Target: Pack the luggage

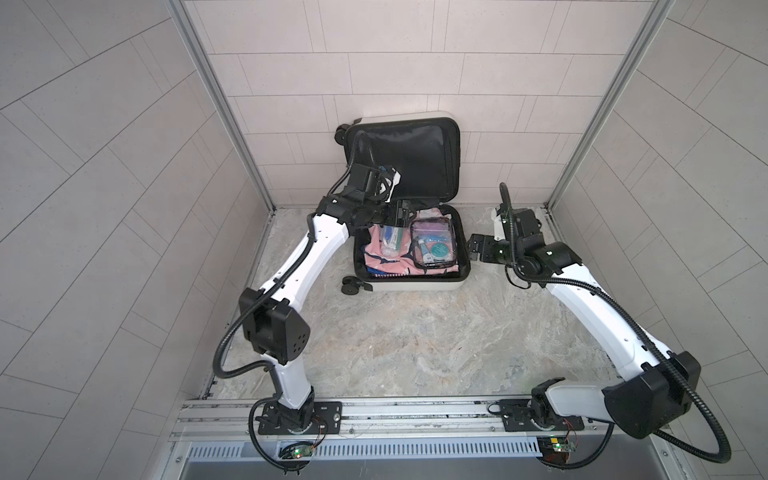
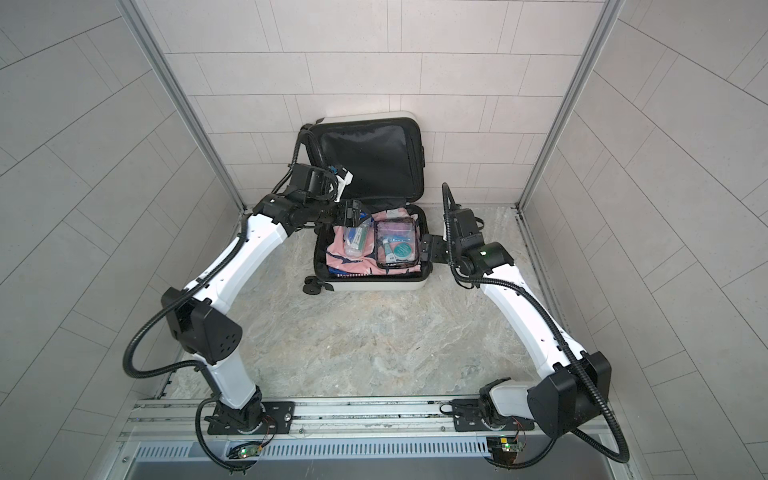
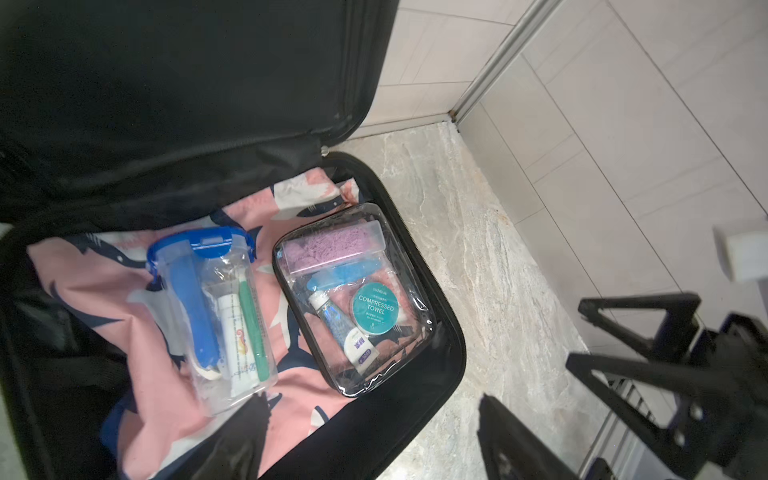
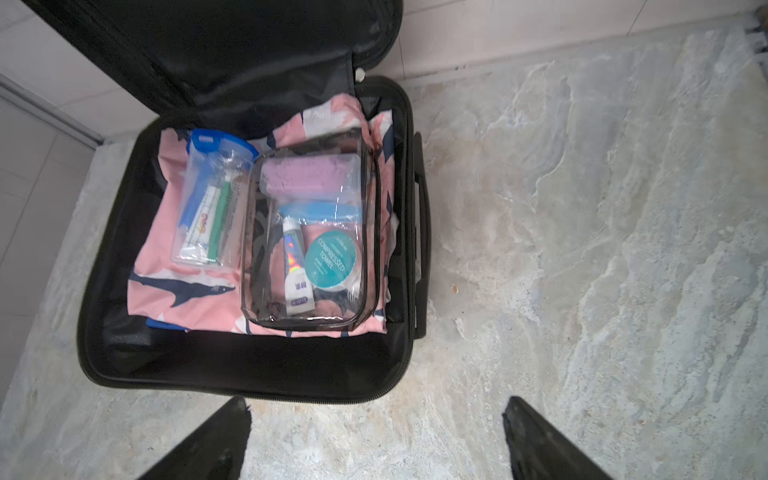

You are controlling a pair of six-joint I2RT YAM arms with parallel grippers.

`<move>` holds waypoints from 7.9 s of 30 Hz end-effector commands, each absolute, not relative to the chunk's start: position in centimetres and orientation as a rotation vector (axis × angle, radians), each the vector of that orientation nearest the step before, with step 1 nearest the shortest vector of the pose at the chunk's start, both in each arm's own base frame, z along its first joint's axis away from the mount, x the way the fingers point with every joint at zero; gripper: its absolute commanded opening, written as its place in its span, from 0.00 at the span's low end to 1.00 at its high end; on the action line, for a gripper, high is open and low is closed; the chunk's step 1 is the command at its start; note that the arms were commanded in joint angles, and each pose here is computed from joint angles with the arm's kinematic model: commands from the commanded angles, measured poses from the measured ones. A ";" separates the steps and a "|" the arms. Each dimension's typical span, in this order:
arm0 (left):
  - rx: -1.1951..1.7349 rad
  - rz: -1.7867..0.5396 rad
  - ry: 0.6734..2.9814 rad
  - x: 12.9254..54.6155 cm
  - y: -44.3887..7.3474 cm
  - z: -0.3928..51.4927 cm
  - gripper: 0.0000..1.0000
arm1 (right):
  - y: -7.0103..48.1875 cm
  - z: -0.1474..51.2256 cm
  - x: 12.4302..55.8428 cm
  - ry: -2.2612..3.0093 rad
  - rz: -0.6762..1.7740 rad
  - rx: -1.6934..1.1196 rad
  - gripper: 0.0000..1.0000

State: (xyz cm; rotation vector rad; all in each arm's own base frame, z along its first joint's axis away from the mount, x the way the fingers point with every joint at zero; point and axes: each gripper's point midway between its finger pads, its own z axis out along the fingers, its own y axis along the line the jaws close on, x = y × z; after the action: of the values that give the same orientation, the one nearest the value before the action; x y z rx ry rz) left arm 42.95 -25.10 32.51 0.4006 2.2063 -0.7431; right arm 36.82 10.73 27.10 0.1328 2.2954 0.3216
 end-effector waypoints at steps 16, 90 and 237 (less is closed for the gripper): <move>-0.049 -0.554 1.990 46.2 -12.1 38.0 1.00 | 10.6 39.6 44.6 1.871 0.442 0.279 0.97; 0.097 -0.621 1.441 66.9 -10.7 39.7 0.00 | 13.4 40.2 69.9 1.426 0.424 -0.053 0.00; -0.169 -0.710 1.924 24.3 -10.9 22.7 0.52 | 12.5 5.2 28.9 2.086 0.367 0.541 0.71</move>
State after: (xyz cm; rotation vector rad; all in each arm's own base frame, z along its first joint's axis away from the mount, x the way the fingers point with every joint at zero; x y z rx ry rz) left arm 23.38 -10.50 22.03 -0.1856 1.8755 -0.7426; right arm 29.57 14.27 4.85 0.5290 2.0913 0.4499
